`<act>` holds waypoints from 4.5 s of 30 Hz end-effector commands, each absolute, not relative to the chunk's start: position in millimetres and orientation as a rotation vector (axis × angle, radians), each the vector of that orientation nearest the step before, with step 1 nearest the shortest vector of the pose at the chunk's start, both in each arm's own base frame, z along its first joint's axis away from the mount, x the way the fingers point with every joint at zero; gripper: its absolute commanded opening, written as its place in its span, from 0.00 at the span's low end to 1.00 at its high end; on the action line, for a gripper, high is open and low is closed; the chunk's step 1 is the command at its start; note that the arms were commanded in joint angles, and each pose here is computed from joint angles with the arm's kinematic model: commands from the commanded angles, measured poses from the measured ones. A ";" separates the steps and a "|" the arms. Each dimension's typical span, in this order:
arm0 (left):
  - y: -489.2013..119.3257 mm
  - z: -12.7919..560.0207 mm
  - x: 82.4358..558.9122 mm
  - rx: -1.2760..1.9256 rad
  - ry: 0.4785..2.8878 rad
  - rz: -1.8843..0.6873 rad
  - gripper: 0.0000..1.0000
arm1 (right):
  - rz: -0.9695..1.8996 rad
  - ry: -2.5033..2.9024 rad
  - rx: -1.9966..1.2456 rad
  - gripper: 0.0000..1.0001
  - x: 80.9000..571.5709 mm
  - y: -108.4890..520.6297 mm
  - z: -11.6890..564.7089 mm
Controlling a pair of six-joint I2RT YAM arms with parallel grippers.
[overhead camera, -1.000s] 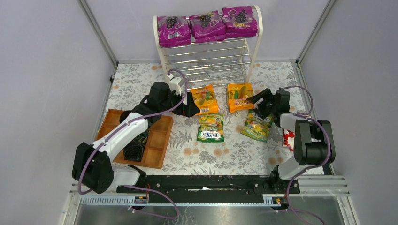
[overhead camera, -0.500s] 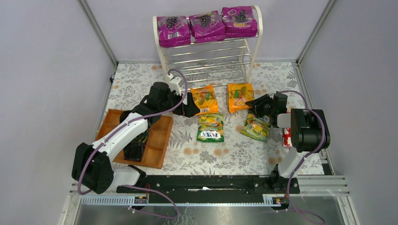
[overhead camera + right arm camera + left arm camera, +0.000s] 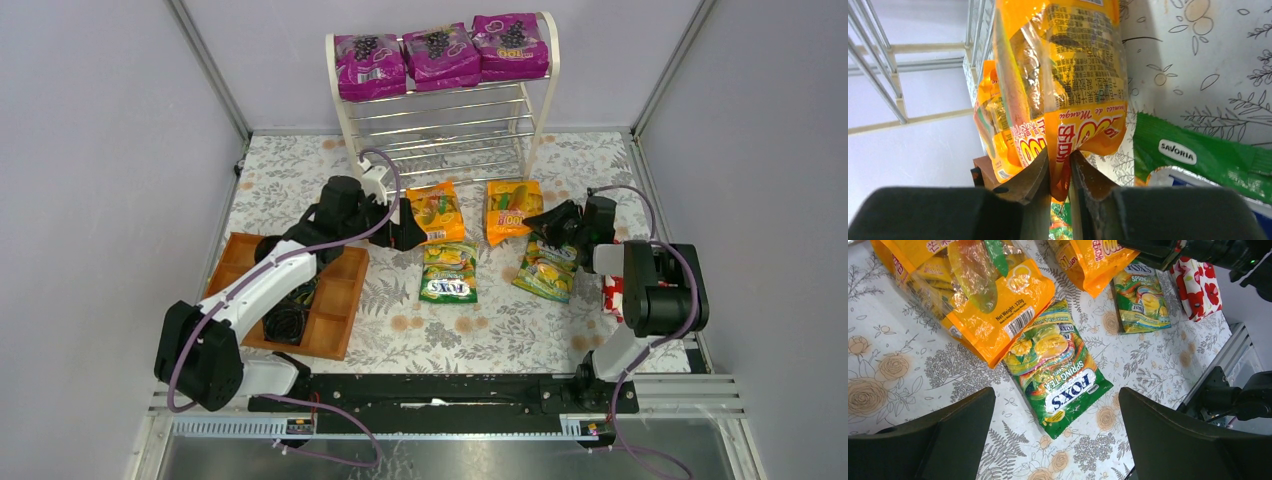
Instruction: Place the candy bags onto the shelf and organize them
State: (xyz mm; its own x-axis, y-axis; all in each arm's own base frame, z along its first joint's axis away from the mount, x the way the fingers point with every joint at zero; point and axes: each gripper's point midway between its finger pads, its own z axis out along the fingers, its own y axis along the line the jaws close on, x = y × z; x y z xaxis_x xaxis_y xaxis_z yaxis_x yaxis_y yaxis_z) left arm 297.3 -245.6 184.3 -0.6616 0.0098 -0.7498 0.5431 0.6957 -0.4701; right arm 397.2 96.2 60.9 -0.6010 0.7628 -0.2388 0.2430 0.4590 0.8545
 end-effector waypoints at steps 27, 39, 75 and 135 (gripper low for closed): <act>-245.6 230.9 304.2 0.327 1.977 -1.075 0.99 | 1.344 1.991 -0.525 0.04 279.7 240.9 223.7; -245.2 220.0 305.6 0.212 2.034 -1.143 0.99 | 2.002 1.923 -0.698 0.05 218.4 273.5 241.2; -269.3 95.2 252.1 0.061 2.357 -1.285 0.79 | 1.530 2.470 0.138 1.00 271.5 226.8 102.7; -247.0 221.8 271.1 0.289 2.087 -0.965 0.94 | 1.772 2.064 0.561 0.51 274.4 242.0 167.0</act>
